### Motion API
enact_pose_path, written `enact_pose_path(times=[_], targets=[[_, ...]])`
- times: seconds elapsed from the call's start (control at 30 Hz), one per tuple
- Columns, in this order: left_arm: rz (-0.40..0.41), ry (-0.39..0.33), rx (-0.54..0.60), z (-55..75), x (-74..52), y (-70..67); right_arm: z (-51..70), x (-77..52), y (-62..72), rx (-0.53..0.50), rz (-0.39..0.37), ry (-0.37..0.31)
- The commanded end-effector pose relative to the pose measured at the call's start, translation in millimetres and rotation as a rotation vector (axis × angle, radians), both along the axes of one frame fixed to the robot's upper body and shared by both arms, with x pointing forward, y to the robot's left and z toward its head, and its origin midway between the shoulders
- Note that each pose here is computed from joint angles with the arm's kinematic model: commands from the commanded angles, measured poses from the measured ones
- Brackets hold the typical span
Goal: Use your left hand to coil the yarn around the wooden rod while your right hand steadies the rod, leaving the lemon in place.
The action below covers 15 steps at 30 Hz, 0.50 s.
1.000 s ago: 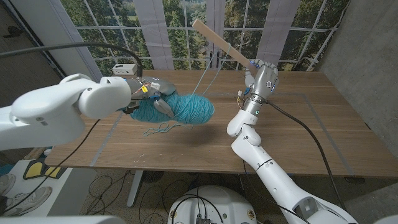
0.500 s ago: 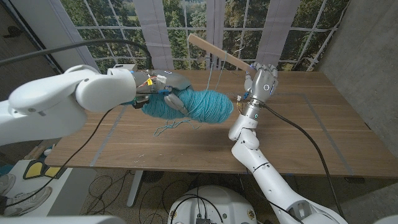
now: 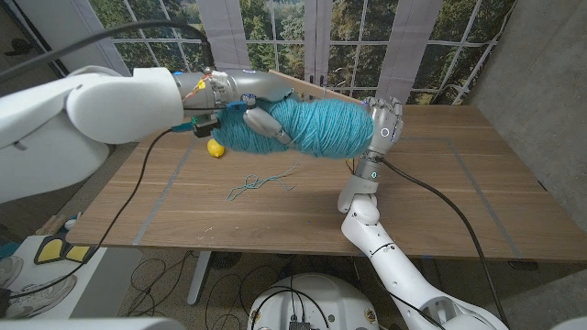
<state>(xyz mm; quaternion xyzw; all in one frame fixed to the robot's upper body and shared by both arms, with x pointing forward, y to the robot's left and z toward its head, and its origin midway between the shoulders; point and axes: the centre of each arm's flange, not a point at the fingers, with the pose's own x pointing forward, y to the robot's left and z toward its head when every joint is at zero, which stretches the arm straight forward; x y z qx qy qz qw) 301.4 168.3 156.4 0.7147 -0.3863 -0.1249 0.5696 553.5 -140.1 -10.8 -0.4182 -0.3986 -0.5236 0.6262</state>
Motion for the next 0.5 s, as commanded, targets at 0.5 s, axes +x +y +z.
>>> enact_pose_path(times=[0.5], targets=[[0.167, -0.09, -0.125, 85.8, -12.9, 20.1, -21.4, -4.0, 18.8, -0.207, 0.024, -0.031]])
